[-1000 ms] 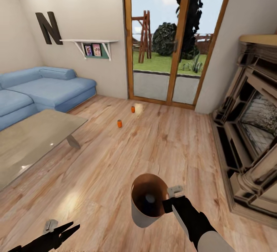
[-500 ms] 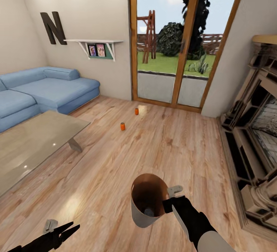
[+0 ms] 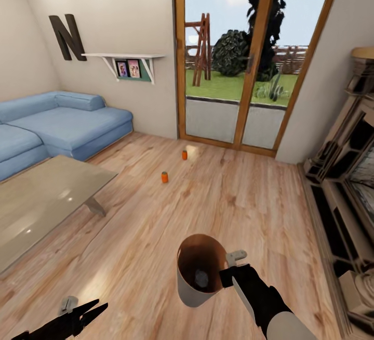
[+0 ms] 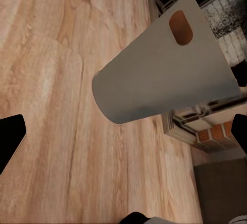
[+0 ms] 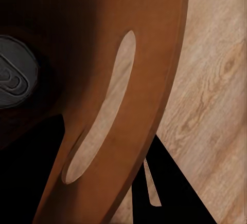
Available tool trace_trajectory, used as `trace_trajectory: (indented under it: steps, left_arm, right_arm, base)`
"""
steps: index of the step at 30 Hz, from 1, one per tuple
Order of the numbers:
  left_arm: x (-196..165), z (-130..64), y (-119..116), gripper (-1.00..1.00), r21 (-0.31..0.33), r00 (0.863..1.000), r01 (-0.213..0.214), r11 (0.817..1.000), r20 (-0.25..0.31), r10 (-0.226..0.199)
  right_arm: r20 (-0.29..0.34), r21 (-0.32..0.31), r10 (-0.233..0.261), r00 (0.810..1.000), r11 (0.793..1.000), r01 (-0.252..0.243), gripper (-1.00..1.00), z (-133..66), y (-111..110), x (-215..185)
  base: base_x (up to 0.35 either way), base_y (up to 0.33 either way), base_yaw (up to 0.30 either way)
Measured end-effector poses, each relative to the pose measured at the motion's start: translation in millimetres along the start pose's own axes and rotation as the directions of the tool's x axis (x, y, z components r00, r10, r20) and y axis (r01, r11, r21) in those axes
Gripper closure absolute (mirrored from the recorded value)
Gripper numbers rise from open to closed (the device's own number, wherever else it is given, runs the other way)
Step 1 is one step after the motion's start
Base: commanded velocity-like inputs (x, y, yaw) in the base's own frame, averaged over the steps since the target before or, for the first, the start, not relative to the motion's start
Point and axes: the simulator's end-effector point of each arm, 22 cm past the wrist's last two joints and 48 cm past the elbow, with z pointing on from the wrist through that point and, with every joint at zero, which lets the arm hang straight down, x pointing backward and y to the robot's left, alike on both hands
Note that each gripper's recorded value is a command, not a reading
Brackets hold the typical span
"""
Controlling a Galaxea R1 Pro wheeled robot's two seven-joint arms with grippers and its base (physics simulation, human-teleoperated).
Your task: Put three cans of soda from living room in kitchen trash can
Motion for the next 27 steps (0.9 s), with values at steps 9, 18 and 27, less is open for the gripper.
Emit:
trace_trajectory:
  steps: [9, 18, 27]
  left_arm:
    - [0.0, 0.0, 0.0, -1.0, 0.0, 1.0, 0.0, 1.0, 0.0, 0.0]
    - [-0.5, 0.0, -0.6, -1.0, 0.002, 1.0, -0.001, 1.0, 0.001, 0.001]
    - [-2.4, -3.6, 1.9, -1.0, -0.004, 1.0, -0.005, 1.0, 0.0, 0.005]
  right_arm:
    - [0.0, -0.002, 0.001, 1.0, 1.0, -0.001, 1.0, 0.0, 0.4, 0.1]
    - [0.001, 0.0, -0.001, 1.0, 1.0, 0.001, 1.0, -0.5, -0.1, -0.5]
    - [0.002, -0.001, 0.001, 1.0, 1.0, -0.001, 1.0, -0.7, 0.1, -0.8]
  base:
    - [0.336, 0.1, -0.038]
    - [0.299, 0.204, -0.19]
    - [0.31, 0.163, -0.032]
